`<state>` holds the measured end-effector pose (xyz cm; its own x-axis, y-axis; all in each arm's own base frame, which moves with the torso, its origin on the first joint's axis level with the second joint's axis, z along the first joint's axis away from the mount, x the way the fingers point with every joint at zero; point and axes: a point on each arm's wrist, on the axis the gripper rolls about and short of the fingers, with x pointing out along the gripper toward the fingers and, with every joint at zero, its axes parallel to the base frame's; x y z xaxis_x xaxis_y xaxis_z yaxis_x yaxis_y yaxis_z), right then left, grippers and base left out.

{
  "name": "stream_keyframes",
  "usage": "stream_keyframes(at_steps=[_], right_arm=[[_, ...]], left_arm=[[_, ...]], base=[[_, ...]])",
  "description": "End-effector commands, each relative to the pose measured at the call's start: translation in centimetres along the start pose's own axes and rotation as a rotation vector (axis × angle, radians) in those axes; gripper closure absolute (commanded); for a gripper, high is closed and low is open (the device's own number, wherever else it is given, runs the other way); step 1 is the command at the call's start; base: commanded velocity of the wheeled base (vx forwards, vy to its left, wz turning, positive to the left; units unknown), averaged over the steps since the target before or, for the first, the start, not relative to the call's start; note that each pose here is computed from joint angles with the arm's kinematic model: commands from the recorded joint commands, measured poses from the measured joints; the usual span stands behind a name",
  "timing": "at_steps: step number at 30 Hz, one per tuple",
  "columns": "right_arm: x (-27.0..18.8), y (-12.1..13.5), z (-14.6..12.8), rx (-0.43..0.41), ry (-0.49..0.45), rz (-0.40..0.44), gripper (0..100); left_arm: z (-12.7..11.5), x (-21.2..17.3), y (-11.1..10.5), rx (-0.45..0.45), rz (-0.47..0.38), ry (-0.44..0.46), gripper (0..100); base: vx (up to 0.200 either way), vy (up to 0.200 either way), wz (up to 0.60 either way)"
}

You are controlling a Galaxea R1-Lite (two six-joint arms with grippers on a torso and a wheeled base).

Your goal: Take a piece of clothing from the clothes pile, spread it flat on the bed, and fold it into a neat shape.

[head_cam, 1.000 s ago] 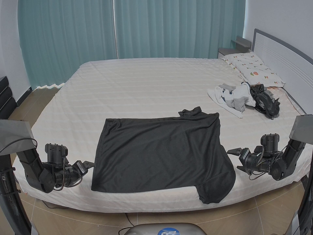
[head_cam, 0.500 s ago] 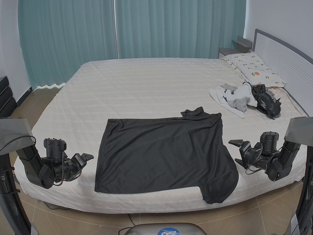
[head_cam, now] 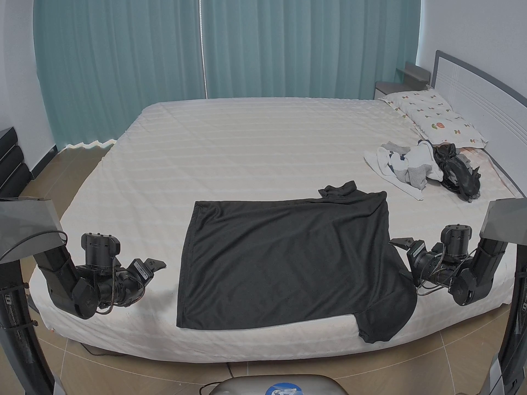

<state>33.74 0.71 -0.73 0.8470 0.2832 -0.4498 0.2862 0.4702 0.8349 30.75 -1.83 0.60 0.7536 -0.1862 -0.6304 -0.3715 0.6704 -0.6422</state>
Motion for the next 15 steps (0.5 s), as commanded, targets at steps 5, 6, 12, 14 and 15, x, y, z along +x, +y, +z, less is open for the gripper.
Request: stream_keyframes(at_steps=[5, 6, 12, 14, 15], right_arm=[[0.0, 0.2, -0.1, -0.008, 0.004, 0.003, 0], [0.1, 0.2, -0.2, -0.011, 0.005, 0.0, 0], [0.1, 0.5, -0.1, -0.018, -0.002, 0.006, 0], [0.0, 0.6, 0.0, -0.032, -0.003, 0.009, 0], [0.0, 0.7, -0.1, -0.041, -0.002, 0.009, 0]], left_arm=[[-1.1, 0.4, -1.2, 0.013, -0.028, 0.028, 0], [-1.1, 0.5, -1.4, 0.01, -0.033, 0.029, 0], [-0.7, 0.8, -2.0, -0.017, -0.051, 0.019, 0], [-0.7, 0.9, -2.0, -0.018, -0.051, 0.019, 0], [-0.7, 1.0, -2.0, -0.018, -0.051, 0.019, 0]], base=[[0.0, -0.2, 0.0], [0.0, -0.2, 0.0], [0.0, -0.2, 0.0], [0.0, -0.2, 0.0], [0.0, -0.2, 0.0]])
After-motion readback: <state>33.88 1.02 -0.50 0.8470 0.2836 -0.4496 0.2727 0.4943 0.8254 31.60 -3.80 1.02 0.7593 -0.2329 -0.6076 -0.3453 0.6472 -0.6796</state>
